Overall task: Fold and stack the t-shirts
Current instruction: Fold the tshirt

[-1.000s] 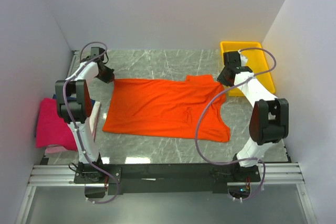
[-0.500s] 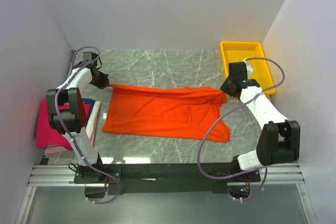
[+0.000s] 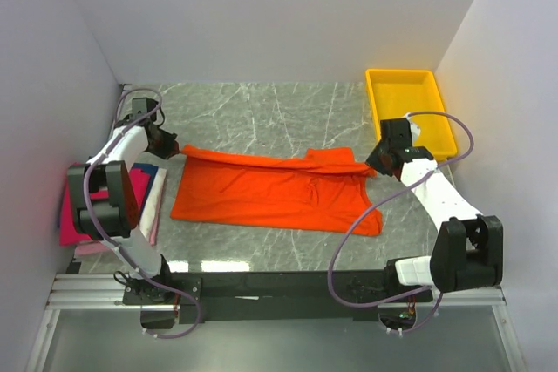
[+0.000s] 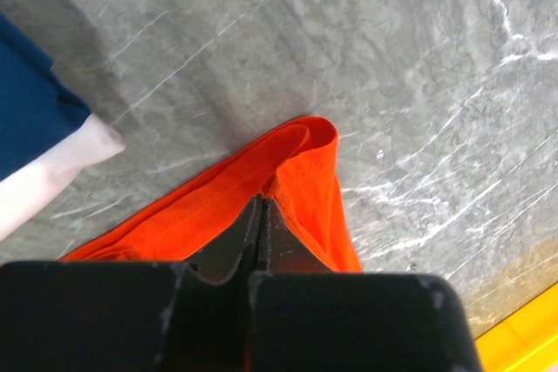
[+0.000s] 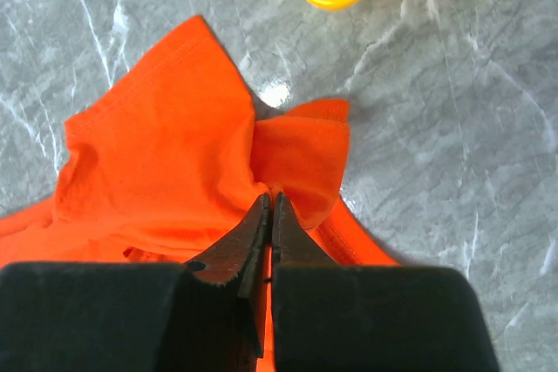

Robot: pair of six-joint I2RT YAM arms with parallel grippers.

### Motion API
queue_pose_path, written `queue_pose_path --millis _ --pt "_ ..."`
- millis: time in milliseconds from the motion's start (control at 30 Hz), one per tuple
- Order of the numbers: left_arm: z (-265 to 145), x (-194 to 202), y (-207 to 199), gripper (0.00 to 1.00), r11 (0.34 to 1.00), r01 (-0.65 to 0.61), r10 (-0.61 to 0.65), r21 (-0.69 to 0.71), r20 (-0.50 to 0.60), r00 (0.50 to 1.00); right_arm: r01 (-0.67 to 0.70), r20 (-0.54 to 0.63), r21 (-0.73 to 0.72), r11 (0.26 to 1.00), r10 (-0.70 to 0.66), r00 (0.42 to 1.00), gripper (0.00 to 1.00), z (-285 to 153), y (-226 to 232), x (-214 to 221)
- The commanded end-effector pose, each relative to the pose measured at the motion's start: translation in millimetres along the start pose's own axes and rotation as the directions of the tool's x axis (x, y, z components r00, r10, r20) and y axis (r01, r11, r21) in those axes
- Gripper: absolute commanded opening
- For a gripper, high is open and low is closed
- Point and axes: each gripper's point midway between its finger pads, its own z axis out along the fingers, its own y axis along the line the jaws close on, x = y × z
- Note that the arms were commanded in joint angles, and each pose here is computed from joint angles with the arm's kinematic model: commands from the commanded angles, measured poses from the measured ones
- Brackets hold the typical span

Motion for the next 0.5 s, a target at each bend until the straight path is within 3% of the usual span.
queue_pose_path --millis 0,467 --pt "-18.0 -8.8 -7.1 0.01 0.998 -0.015 0.012 0.062 0.038 0.999 -0.021 0.052 -0.031 0.999 0.022 0.998 0.00 -9.6 2.8 -10.3" --pt "-27.6 -12.7 3.3 0.01 0.997 -0.012 0.008 0.082 0.041 0.999 -0.017 0.061 -0.026 1.000 0.019 0.998 0.00 -16.8 -1.4 -10.0"
